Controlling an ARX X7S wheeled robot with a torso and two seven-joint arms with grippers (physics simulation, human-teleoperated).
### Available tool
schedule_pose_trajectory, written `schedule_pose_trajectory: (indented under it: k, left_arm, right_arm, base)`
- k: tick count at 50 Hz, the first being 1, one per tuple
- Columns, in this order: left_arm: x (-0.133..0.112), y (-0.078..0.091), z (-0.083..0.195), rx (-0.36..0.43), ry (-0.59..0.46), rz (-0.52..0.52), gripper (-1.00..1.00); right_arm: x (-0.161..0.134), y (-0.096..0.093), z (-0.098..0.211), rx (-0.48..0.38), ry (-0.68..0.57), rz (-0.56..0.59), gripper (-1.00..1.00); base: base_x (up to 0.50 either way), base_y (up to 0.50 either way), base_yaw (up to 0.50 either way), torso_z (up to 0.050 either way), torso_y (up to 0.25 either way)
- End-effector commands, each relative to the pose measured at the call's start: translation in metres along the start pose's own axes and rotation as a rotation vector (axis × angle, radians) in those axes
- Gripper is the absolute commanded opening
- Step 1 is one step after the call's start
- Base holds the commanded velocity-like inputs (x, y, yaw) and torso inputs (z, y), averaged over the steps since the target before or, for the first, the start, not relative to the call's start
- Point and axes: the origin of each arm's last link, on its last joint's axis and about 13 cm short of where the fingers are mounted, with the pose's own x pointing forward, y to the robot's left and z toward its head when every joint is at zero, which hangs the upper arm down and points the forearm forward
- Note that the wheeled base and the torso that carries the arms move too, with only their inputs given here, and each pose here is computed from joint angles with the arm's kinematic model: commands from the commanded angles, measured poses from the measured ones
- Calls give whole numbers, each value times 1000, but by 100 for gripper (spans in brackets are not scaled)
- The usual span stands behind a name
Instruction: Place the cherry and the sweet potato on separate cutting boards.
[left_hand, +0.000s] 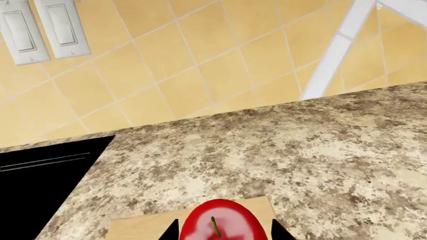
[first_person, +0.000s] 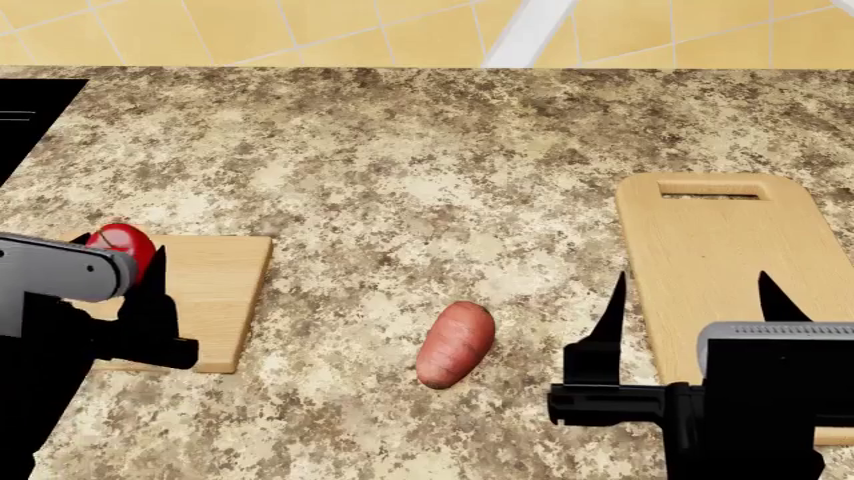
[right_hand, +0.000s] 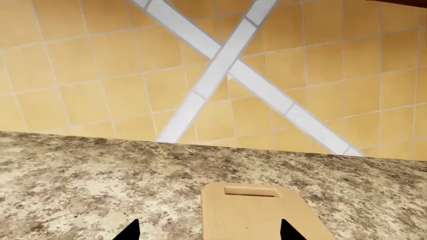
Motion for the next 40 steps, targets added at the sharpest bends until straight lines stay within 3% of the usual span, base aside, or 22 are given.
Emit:
schedule_pose_trajectory:
  k: [1,9,18,20,21,28,39,40]
  left_arm:
    - [48,10,13,6,65,8,-100]
    - [70,20,7,54,122,51,-100]
    - [85,23,-5,24,176,53,-100]
    - [85,21,-8,23,183,43,-100]
    - [76,25,-22,-20,211,48,-100]
    - [72,23,-31,-45,236,48,-100]
    - [71,21,-25,-51,227,45,-100]
    - [71,22,-24,-49,224,45,100]
  right_arm:
    - [0,-1,-2,4,7,-5,100]
    - [0,0,0,2,4,-3,100]
    - [1,1,-2,5,6,-1,100]
    - [0,1,-1,6,5,0,100]
    - [0,1,-1,4,7,-3,100]
    - [0,1,-1,5,8,-4,100]
    - [0,0,-1,6,10,-6,100]
    - [0,0,-1,6,10,-7,100]
  base:
    - [0,0,0,0,0]
    - [0,0,0,0,0]
    - [0,0,0,0,0]
    - [0,0,0,0,0]
    - [0,0,0,0,0]
    - [0,0,0,0,1]
    - [0,0,0,0,0]
    - [0,0,0,0,0]
